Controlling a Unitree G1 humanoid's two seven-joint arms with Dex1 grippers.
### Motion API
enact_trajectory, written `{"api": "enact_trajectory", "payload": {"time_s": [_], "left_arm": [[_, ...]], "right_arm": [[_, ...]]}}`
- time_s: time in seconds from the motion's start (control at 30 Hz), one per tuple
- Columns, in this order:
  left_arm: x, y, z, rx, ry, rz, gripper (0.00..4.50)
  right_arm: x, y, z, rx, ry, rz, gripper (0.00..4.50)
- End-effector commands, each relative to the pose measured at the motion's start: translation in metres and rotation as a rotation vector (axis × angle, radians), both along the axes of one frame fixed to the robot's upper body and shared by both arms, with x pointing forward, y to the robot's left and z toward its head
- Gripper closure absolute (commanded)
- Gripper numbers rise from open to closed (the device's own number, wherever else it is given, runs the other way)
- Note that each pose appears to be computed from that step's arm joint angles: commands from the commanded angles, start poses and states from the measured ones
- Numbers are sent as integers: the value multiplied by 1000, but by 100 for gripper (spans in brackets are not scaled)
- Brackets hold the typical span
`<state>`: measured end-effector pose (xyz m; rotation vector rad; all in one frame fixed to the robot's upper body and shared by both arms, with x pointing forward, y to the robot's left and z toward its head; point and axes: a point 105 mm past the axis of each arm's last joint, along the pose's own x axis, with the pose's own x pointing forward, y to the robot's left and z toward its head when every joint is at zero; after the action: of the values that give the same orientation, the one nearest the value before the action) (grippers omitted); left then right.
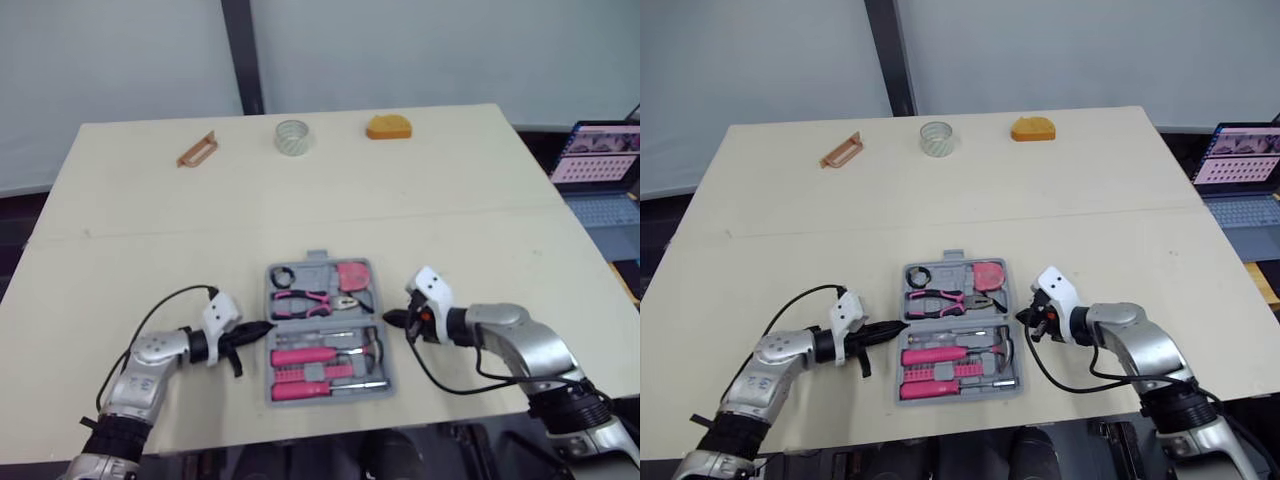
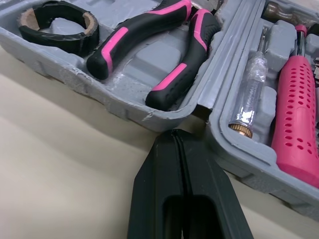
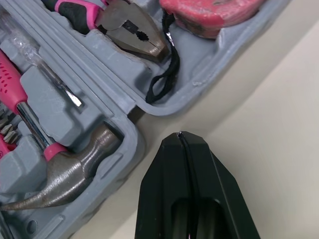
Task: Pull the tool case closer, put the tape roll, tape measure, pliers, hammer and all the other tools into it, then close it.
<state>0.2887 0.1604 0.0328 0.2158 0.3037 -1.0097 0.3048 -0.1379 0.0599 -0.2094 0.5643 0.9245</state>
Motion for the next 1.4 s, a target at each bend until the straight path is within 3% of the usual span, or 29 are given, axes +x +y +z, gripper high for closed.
{"api": "enact_trajectory", "payload": {"time_s": [0.03, 0.33, 0.83, 1.4], "left_arm": [[-5, -14, -5, 10, 20, -42, 447], [-14, -20, -5, 8, 37, -67, 447], [-41, -15, -11, 18, 95, -73, 447], [-51, -11, -12, 15, 120, -59, 447]], "right_arm": [[-3, 11, 8, 14, -23, 45, 450], [-10, 20, 5, 22, -8, 86, 450], [-41, 18, 4, 12, 39, 118, 450], [-46, 20, 3, 14, 62, 113, 450]]}}
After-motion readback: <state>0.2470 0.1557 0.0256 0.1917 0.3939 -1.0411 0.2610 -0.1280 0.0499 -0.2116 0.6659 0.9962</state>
